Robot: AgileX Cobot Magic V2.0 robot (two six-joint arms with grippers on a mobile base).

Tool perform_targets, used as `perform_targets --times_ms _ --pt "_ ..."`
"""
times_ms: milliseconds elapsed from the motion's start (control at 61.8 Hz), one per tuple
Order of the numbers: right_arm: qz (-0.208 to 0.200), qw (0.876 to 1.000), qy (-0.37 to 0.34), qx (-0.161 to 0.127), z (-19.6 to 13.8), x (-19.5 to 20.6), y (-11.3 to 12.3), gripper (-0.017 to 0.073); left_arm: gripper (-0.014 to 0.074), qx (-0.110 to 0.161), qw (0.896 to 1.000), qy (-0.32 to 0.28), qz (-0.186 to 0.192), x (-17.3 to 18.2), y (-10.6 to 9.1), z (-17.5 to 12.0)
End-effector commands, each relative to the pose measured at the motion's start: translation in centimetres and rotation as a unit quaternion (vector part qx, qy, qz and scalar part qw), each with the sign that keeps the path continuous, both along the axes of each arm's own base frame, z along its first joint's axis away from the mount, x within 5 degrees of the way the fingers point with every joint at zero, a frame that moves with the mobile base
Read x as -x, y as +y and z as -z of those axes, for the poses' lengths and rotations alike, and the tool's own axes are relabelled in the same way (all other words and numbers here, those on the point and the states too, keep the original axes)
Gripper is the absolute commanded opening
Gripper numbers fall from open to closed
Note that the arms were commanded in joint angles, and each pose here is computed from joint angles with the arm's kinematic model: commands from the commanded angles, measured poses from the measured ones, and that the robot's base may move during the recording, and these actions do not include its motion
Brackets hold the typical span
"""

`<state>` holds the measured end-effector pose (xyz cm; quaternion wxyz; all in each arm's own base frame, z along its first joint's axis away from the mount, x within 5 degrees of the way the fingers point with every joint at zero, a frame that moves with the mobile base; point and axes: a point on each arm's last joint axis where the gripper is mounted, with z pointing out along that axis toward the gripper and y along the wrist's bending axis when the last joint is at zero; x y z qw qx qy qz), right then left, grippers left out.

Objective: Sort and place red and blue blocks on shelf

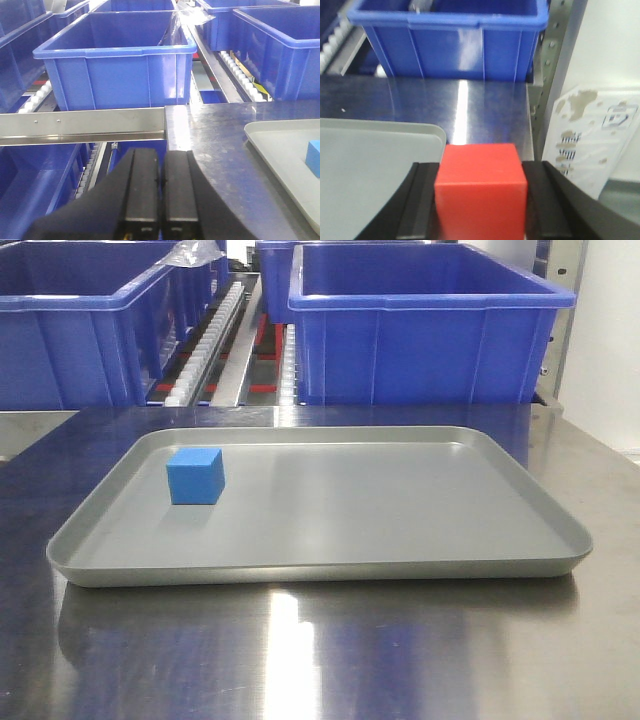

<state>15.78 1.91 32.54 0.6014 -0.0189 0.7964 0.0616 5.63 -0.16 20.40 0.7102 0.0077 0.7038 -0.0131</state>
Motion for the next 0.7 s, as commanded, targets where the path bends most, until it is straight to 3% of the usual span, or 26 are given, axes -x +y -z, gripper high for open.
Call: perform_targets --times_ms 0,308,680 --pt "0.005 0.996 -0.092 -0.007 -1.8 2.1 -0.4 0.0050 0.0123 0.004 0.999 -0.033 0.004 0.0 0.0 0.6" --pt "0.005 0.983 -0.181 -0.017 -1.8 7.6 -1.0 0.0050 0.0123 0.004 0.999 -0.033 0.004 0.0 0.0 0.6" --pt "0.005 0.982 -0.188 -0.018 -1.9 8.0 -1.0 0.0050 0.0123 0.004 0.999 -0.033 0.004 0.0 0.0 0.6"
